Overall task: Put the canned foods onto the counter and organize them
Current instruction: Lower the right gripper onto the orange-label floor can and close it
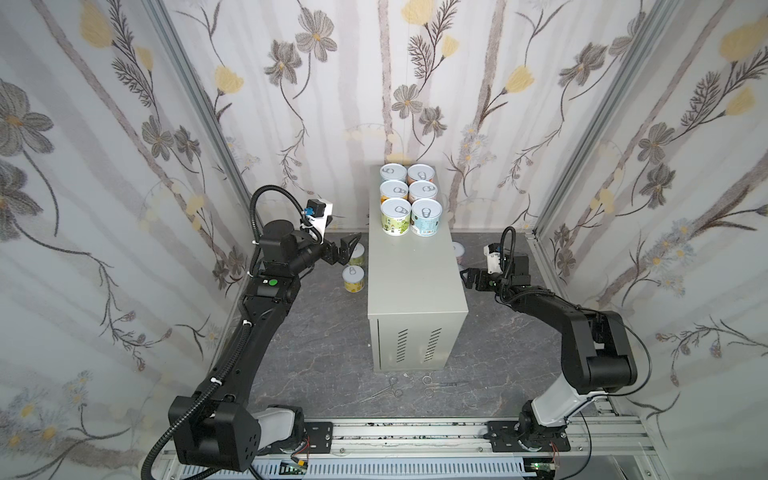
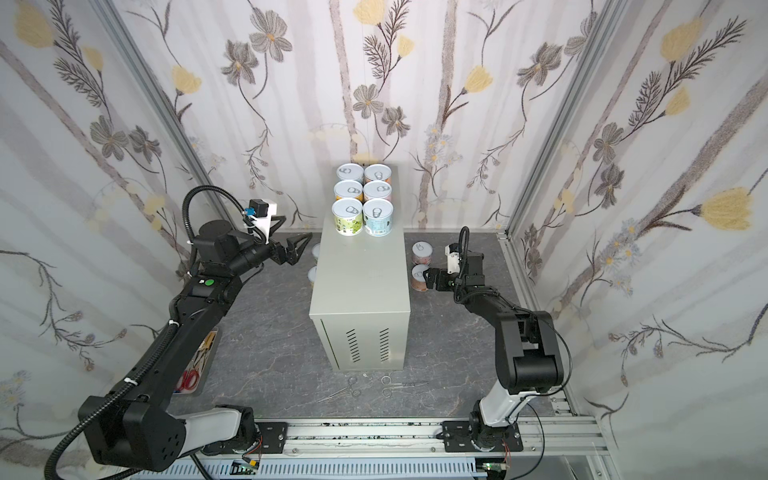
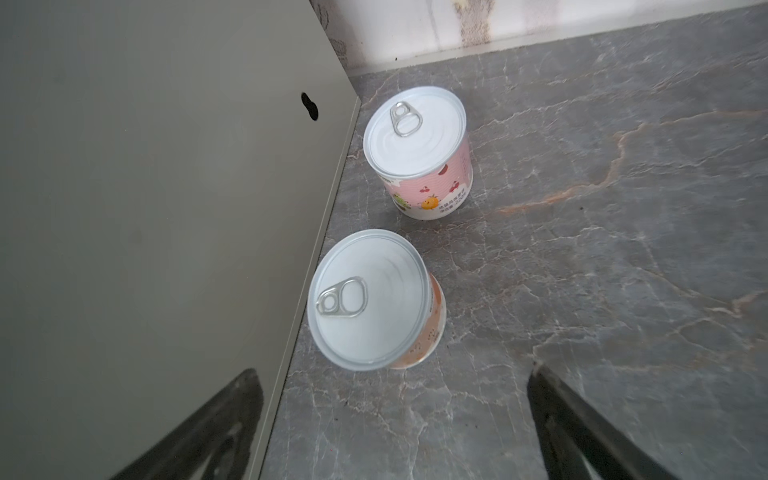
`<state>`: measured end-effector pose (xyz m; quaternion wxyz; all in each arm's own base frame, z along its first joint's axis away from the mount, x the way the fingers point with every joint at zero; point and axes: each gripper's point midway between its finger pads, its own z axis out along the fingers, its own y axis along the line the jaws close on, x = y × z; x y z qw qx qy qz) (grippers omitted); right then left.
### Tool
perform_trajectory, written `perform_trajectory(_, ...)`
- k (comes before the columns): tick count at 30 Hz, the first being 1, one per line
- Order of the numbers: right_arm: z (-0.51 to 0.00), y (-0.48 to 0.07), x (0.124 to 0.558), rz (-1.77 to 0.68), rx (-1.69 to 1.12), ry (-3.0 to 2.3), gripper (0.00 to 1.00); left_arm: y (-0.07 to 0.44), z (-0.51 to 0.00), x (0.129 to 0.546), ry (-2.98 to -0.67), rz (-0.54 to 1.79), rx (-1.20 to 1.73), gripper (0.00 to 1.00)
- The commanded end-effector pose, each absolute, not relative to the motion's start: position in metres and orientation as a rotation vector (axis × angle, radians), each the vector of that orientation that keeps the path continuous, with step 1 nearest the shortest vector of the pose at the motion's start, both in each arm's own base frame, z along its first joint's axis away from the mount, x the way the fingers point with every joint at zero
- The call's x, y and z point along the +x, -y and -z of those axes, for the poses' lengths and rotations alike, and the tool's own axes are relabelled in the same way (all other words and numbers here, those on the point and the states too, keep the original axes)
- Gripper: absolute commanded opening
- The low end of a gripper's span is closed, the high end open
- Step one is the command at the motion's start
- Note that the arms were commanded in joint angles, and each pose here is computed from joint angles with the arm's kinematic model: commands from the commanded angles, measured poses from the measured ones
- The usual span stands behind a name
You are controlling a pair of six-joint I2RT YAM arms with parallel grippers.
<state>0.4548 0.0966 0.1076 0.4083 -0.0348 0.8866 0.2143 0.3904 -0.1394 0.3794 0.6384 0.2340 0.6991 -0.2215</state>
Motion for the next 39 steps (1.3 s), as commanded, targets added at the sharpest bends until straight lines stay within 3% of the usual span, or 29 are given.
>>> perform_trajectory(1,-0.104,-0.107,0.465,-0.598,-0.108,-2.229,0.99,0.134,-0.388,0.386,-1.56,0.492,0.519,1.0)
perform_trajectory(21,-0.055,-0.143,0.487,-0.371,-0.302,-2.429,0.99,0.134,-0.382,0.385,-1.578,0.529,0.526,1.0)
perform_trajectory(39,-0.058,-0.14,0.503,-0.186,-0.309,-2.434,0.79,0.136,-0.396,0.381,-1.549,0.536,0.547,1.0)
